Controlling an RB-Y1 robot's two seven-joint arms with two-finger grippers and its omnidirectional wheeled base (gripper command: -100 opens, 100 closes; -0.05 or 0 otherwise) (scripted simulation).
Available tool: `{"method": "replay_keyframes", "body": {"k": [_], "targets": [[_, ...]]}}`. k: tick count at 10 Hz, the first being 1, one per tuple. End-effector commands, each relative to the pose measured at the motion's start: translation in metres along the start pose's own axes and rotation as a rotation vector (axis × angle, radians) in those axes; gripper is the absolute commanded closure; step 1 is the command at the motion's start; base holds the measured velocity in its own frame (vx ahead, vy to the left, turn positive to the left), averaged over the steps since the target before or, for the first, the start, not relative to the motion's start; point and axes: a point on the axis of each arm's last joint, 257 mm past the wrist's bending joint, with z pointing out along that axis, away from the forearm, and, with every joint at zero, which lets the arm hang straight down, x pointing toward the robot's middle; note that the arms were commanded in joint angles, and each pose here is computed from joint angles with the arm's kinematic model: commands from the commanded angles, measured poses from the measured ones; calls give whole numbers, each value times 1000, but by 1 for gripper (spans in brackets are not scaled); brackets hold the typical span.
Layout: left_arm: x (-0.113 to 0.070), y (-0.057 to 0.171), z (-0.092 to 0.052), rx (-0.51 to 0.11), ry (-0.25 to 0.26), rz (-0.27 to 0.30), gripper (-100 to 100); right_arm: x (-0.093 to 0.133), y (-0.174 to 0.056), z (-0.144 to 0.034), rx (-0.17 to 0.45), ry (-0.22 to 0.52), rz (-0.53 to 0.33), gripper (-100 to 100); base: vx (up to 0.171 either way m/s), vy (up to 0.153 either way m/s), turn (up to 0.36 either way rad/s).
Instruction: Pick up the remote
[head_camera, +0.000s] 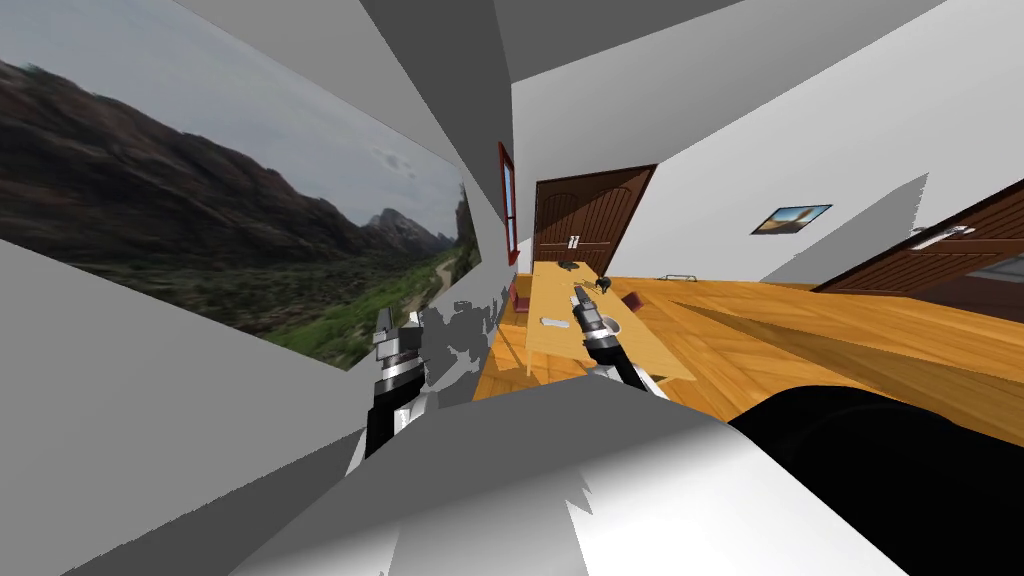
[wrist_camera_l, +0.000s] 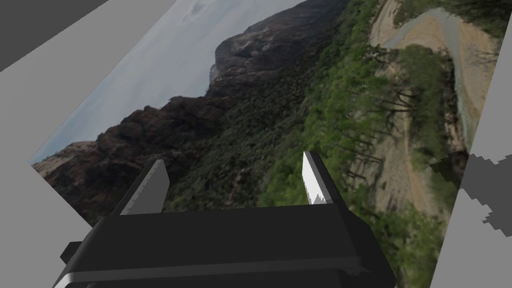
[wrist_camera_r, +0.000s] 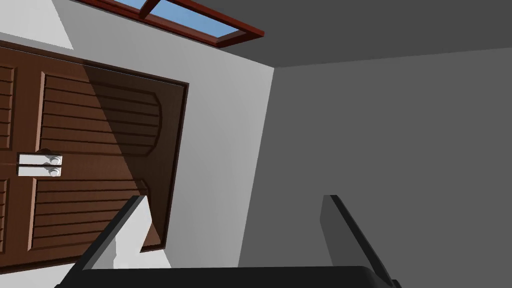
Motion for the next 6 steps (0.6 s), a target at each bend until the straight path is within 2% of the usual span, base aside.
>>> {"method": "replay_keyframes", "body": {"k": [1, 2, 3, 6], "targets": [[0, 0, 0, 0, 0, 0, 0, 12, -22, -13, 43, 61, -38, -100, -89, -47, 150], [0, 0, 0, 0, 0, 0, 0, 20, -34, -21, 65, 104, -64, -100, -89, -38, 167], [0, 0, 0, 0, 0, 0, 0, 21, -38, -22, 72, 114, -71, -100, -53, -21, 58], [0, 0, 0, 0, 0, 0, 0, 47, -83, -58, 155, 256, -150, -100, -55, -28, 186]]}}
